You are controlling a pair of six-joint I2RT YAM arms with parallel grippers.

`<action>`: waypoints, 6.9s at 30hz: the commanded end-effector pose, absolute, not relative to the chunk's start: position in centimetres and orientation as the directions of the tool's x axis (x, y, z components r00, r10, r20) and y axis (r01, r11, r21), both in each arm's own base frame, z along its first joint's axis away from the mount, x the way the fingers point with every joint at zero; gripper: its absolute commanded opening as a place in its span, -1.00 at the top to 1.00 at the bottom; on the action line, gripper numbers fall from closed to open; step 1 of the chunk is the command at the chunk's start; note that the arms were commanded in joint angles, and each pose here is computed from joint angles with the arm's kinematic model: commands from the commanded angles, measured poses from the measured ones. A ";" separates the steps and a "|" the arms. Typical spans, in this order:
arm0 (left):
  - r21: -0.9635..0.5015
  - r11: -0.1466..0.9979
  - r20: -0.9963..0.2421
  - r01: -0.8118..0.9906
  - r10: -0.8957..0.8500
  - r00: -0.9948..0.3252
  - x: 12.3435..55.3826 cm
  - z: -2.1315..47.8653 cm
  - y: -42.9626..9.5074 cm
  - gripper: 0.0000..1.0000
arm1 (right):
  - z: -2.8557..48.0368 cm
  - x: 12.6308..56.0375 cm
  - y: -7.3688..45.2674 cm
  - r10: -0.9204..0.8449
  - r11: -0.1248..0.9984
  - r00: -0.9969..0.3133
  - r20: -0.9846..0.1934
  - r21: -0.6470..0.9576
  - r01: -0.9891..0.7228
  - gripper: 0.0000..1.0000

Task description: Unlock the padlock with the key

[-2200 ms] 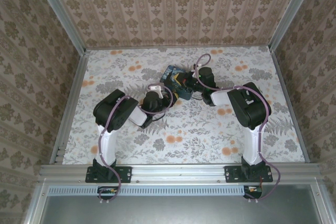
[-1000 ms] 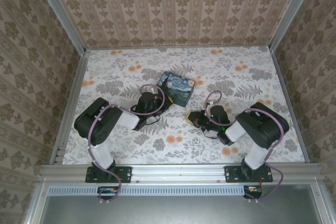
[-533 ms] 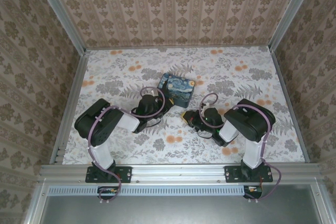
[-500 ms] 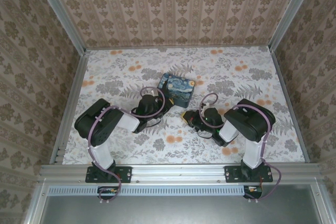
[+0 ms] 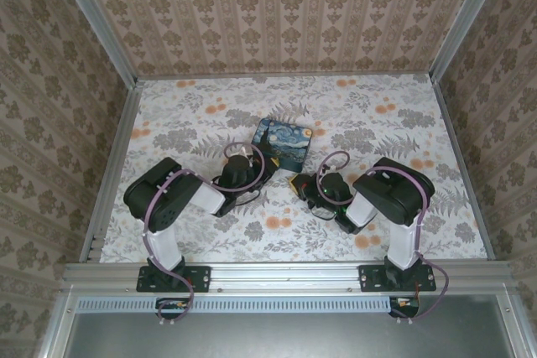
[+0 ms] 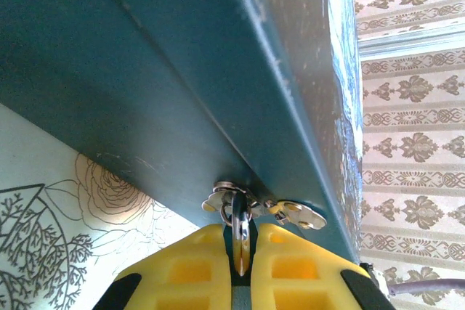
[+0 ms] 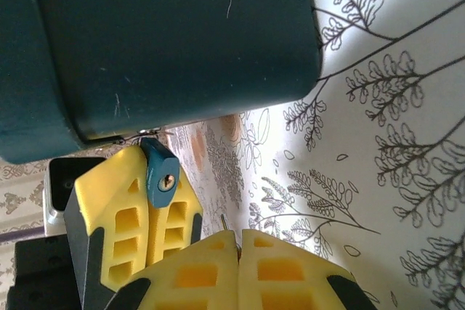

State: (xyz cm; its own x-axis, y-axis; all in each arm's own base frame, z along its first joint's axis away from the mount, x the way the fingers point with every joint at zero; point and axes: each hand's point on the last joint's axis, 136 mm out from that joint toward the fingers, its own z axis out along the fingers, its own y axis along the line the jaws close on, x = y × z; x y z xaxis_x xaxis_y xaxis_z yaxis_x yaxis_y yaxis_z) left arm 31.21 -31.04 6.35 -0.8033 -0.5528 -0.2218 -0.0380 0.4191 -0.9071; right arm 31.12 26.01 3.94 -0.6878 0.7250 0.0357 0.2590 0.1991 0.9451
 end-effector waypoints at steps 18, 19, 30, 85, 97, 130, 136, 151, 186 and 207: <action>-0.932 0.363 -0.233 0.010 -0.577 -0.783 31.3 8.3 -32.1 1.00 | 5.3 33.3 27.0 0.767 0.114 -0.638 0.074 0.962 0.248 1.00; -0.932 0.363 -0.233 0.010 -0.577 -0.783 31.3 8.3 -32.1 1.00 | 5.3 33.4 27.0 0.767 0.112 -0.637 0.074 0.963 0.246 1.00; -0.929 0.369 -0.231 0.003 -0.574 -0.785 30.8 7.9 -32.1 1.00 | 5.6 33.8 26.9 0.778 0.101 -0.624 0.076 0.965 0.244 1.00; -0.920 0.392 -0.242 -0.004 -0.577 -0.780 30.8 7.1 -32.1 1.00 | 6.7 34.0 26.8 0.780 0.101 -0.622 0.073 0.965 0.240 1.00; -0.915 0.403 -0.246 -0.009 -0.577 -0.778 30.7 6.7 -32.0 1.00 | 7.5 34.2 26.9 0.778 0.097 -0.624 0.068 0.969 0.227 1.00; -0.916 0.400 -0.241 -0.014 -0.579 -0.779 30.8 6.4 -32.1 1.00 | 6.9 33.4 27.4 0.758 0.131 -0.649 0.063 0.960 0.246 1.00; -0.917 0.399 -0.240 -0.015 -0.580 -0.779 30.8 6.3 -32.0 1.00 | 7.4 33.7 27.8 0.755 0.131 -0.653 0.058 0.963 0.237 1.00; -0.916 0.401 -0.235 -0.023 -0.580 -0.780 30.6 6.0 -32.0 1.00 | 8.6 33.9 28.1 0.754 0.121 -0.655 0.048 0.970 0.212 1.00; -0.981 0.190 -0.087 -0.030 -0.575 -0.813 28.7 9.6 -34.7 1.00 | 11.2 34.7 29.1 0.742 0.144 -0.663 -0.098 0.989 0.015 1.00; -0.974 0.227 -0.141 0.016 -0.549 -0.824 28.1 9.0 -35.6 1.00 | 11.5 36.1 29.5 0.767 0.017 -0.638 0.070 0.991 0.129 1.00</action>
State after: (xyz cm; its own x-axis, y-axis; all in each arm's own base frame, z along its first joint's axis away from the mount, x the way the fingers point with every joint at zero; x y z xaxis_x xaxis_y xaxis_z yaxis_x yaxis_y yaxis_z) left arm 32.00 -31.22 7.66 -0.6796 -0.7195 -0.1433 -0.0777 0.2649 -0.9611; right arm 34.56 27.73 7.12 -0.5904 0.7990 0.1143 0.2622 0.0560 0.9634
